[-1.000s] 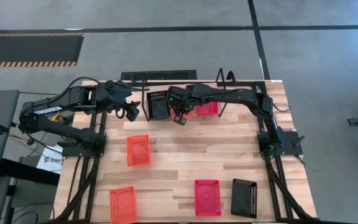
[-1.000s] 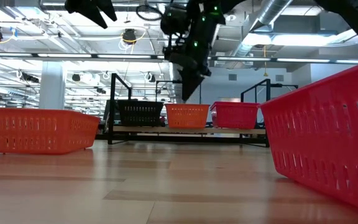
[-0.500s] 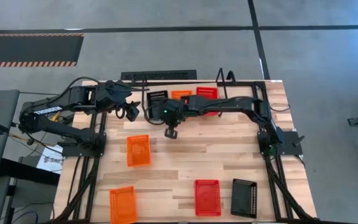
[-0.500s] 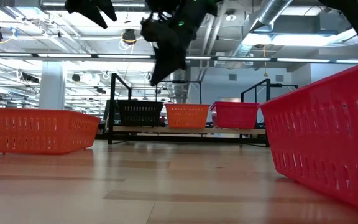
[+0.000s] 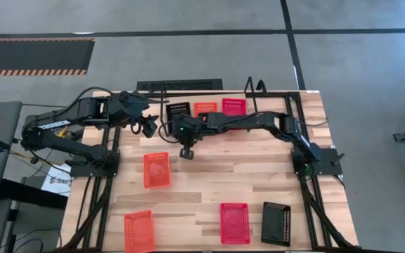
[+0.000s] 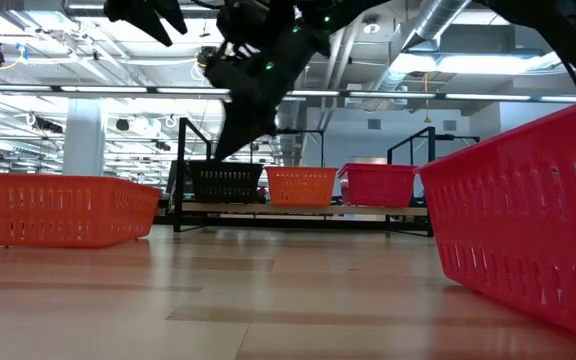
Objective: Stack baskets on shelf by color
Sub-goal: Adjust the black stacked bins on the shelf, then stack the red bin on top of the other red bin on the shelf
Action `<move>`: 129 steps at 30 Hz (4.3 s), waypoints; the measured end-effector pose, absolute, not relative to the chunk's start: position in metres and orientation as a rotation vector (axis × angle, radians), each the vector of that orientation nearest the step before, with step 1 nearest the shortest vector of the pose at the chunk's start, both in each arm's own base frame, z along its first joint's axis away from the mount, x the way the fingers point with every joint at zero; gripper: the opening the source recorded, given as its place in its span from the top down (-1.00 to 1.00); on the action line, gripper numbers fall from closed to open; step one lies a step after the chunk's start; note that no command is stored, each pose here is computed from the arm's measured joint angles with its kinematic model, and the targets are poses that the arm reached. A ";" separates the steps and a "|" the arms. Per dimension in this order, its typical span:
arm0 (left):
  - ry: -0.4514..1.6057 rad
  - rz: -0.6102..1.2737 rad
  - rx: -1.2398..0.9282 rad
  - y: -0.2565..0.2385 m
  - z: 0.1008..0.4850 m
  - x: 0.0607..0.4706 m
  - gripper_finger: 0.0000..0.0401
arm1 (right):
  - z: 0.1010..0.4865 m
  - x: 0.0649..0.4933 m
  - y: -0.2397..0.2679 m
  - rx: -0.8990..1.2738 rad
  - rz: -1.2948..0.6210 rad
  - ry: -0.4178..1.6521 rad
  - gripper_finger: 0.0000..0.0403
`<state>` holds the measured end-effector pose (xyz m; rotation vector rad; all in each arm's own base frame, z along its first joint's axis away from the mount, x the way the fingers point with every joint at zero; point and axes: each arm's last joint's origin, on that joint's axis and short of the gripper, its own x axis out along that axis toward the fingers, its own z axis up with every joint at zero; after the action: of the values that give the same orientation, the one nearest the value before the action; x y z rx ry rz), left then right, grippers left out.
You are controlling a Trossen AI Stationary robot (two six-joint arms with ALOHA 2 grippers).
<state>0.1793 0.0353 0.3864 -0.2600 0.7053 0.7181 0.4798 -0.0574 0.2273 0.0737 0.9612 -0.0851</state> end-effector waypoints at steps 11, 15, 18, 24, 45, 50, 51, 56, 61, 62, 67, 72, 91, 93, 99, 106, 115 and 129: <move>0.705 0.719 -0.260 0.035 0.386 0.179 -0.25 | 0.231 0.491 -0.066 0.075 -0.082 0.825 1.00; 0.705 0.720 -0.261 0.035 0.386 0.179 -0.25 | 0.231 0.491 -0.073 0.081 -0.096 0.820 1.00; 0.705 0.720 -0.261 0.035 0.386 0.179 -0.25 | 0.231 0.490 -0.074 0.083 -0.092 0.829 1.00; 0.705 0.720 -0.261 0.035 0.386 0.179 -0.25 | 0.231 0.491 -0.064 0.097 0.039 0.826 1.00; 0.701 0.724 -0.270 0.035 0.386 0.179 -0.25 | 0.198 0.494 -0.068 0.088 0.007 0.929 1.00; 0.705 0.724 -0.269 0.035 0.386 0.179 -0.25 | 0.198 0.497 -0.065 0.068 0.005 0.907 1.00; 0.708 0.724 -0.268 0.035 0.386 0.179 -0.25 | 0.198 0.497 -0.067 0.056 -0.016 0.910 1.00; 0.713 0.725 -0.270 0.035 0.386 0.179 -0.25 | 0.199 0.497 -0.079 0.034 -0.080 0.887 1.00; 0.717 0.726 -0.270 0.035 0.385 0.178 -0.25 | 0.200 0.497 -0.087 0.039 -0.098 0.872 1.00; 0.717 0.726 -0.270 0.035 0.385 0.178 -0.25 | 0.201 0.497 -0.089 0.040 -0.102 0.868 1.00; 0.716 0.726 -0.270 0.035 0.385 0.178 -0.25 | 0.204 0.500 -0.093 0.051 -0.117 0.820 1.00; 0.716 0.726 -0.270 0.035 0.385 0.178 -0.25 | 0.205 0.501 -0.094 0.055 -0.137 0.806 1.00; 0.718 0.727 -0.269 0.035 0.385 0.178 -0.25 | 0.319 0.430 -0.041 0.268 -0.204 1.304 1.00; 0.718 0.727 -0.269 0.035 0.385 0.178 -0.25 | 0.326 0.418 -0.028 0.292 -0.230 1.370 1.00; 0.720 0.727 -0.269 0.035 0.385 0.178 -0.25 | 0.346 0.404 0.014 0.305 -0.208 1.343 1.00; 0.724 0.727 -0.267 0.035 0.385 0.178 -0.25 | 0.363 0.387 0.060 0.327 -0.249 1.292 0.99; 0.725 0.725 -0.265 0.035 0.385 0.178 -0.25 | 0.352 0.350 0.110 0.466 -0.405 1.349 0.99; 0.713 0.735 -0.297 0.035 0.385 0.178 -0.25 | 0.287 0.301 0.195 0.655 -0.702 1.440 0.84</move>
<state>0.1778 0.0351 0.3849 -0.2972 0.7130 0.7351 0.3015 0.1951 0.2870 0.6555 1.4400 -0.7020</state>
